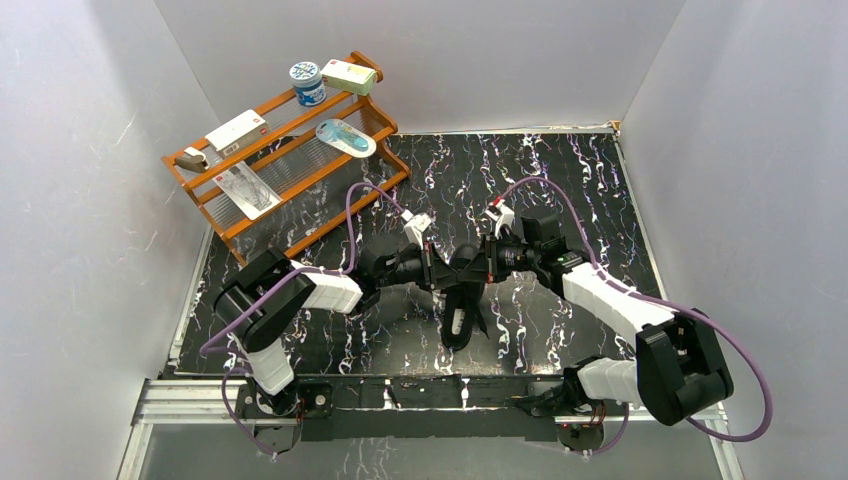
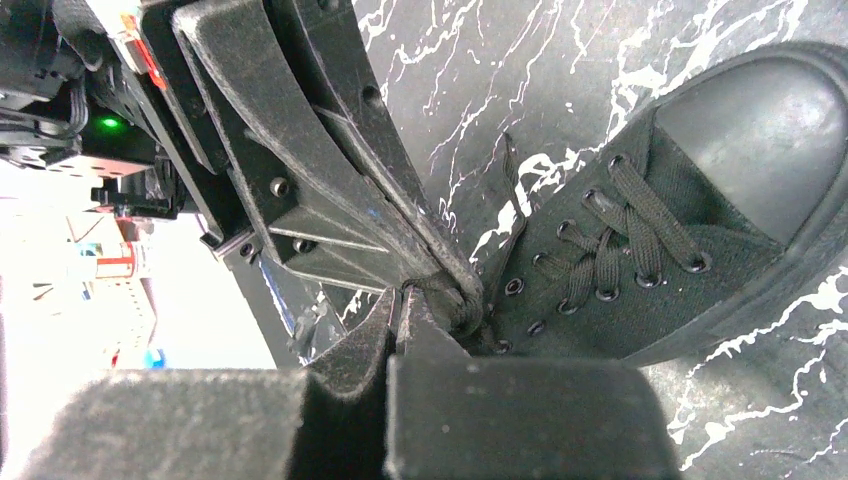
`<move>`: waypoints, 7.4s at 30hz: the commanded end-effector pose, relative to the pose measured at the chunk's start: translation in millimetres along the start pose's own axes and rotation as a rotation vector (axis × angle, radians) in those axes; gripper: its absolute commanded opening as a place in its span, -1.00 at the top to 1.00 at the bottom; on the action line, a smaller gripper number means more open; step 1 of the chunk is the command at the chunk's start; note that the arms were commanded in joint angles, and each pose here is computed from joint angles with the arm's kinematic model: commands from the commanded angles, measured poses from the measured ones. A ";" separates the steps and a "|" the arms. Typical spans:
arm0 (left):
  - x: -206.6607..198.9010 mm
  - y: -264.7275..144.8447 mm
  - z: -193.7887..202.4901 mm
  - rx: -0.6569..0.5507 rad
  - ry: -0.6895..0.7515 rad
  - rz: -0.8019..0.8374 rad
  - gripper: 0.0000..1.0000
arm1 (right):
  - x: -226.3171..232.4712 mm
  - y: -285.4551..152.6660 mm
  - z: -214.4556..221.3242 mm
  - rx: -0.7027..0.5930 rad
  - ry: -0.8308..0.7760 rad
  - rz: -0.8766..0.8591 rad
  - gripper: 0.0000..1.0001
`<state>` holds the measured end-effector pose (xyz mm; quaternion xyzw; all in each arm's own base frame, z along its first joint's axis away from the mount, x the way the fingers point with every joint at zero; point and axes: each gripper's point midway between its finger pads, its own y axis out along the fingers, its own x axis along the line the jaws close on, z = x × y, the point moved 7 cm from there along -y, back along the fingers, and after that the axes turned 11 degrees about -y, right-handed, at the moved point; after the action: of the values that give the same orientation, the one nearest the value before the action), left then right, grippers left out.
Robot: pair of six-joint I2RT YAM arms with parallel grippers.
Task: Tie the shoes
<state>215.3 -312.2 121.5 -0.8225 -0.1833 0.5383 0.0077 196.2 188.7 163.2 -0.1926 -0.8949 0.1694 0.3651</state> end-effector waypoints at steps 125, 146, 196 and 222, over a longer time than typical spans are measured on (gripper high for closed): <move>16.7 -23.9 8.7 0.138 0.041 -0.189 1.00 | -34.6 4.1 -10.5 0.084 0.216 0.044 1.00; 26.8 -65.0 59.8 0.358 -0.382 -0.428 1.00 | -59.2 -11.8 -15.9 0.135 0.379 0.424 1.00; -42.9 -91.9 24.3 0.291 -0.128 -0.316 -0.14 | -50.4 -46.9 -38.8 0.201 0.196 0.406 -0.20; -40.1 -21.2 21.2 0.307 -0.175 -0.362 0.04 | -41.0 -43.0 -29.7 0.202 0.211 0.298 -0.22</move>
<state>178.2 -320.1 135.2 -0.7199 -0.1951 0.6316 0.2116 237.8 135.4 169.0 -0.3133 -0.7737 0.3091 0.4557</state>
